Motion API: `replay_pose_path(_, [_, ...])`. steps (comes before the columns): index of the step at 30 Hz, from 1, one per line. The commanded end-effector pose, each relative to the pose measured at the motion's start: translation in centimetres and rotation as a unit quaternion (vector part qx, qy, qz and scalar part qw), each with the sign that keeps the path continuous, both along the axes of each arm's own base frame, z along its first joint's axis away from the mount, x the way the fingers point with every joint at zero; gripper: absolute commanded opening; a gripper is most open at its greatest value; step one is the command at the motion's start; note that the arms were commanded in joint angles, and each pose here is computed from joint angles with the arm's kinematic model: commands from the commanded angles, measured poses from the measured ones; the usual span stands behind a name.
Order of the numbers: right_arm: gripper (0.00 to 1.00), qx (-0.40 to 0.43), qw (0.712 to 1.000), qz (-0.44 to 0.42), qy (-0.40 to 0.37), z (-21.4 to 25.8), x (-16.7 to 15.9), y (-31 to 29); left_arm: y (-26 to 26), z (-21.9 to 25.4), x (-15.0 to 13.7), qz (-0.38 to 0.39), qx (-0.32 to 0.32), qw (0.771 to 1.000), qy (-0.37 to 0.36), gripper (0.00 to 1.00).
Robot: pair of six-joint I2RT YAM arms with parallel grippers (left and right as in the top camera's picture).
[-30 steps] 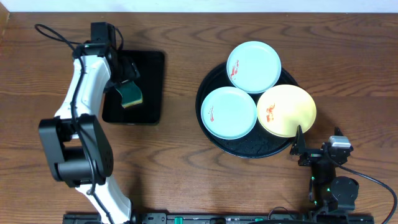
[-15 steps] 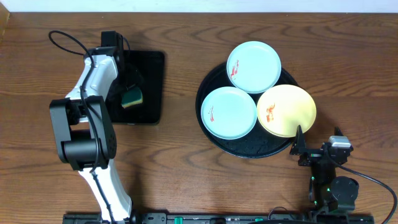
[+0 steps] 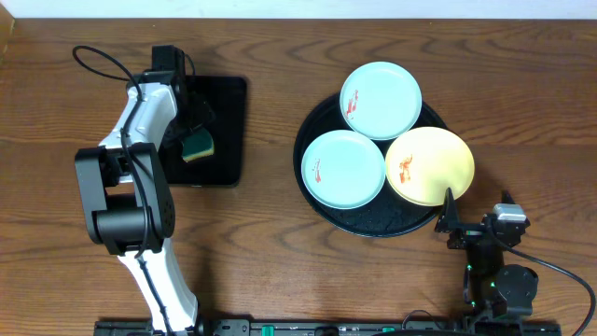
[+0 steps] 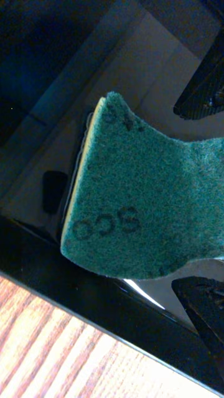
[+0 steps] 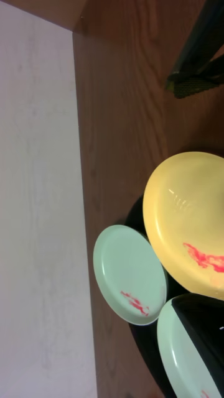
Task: Clean dirty plates on tray and stack at the side
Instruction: 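Close the left gripper on the sponge and lift it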
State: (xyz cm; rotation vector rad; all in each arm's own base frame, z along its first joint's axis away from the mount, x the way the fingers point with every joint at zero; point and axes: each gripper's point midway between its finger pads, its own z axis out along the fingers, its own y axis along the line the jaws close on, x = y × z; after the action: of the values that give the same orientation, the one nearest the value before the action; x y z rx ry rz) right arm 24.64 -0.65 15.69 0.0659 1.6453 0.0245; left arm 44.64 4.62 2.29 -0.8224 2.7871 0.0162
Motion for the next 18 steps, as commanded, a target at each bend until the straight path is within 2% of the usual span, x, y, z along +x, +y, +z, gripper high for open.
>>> replay_pose_path(1, [0.99,-0.006,1.0,0.002,0.001,-0.07,-0.02,0.11,0.23,-1.68,-1.04,-0.028,0.01,0.999,0.024,0.81])
replay_pose_path(6, [0.99,-0.006,1.0,0.002,0.001,-0.07,-0.02,0.11,0.22,-1.75,-1.2,-0.064,0.017,0.997,0.03,0.78])
replay_pose_path(13, [0.99,-0.006,1.0,0.002,0.001,-0.07,-0.02,0.11,0.22,-1.76,-1.2,-0.067,0.018,0.997,0.031,0.78])
replay_pose_path(17, [0.99,-0.006,1.0,0.002,0.001,-0.07,-0.02,0.11,0.22,-1.76,-1.2,-0.067,0.018,0.997,0.031,0.68])
replay_pose_path(18, [0.99,-0.006,1.0,0.002,0.001,-0.07,-0.02,0.11,0.22,-1.76,-1.21,-0.067,0.018,0.997,0.031,0.61])
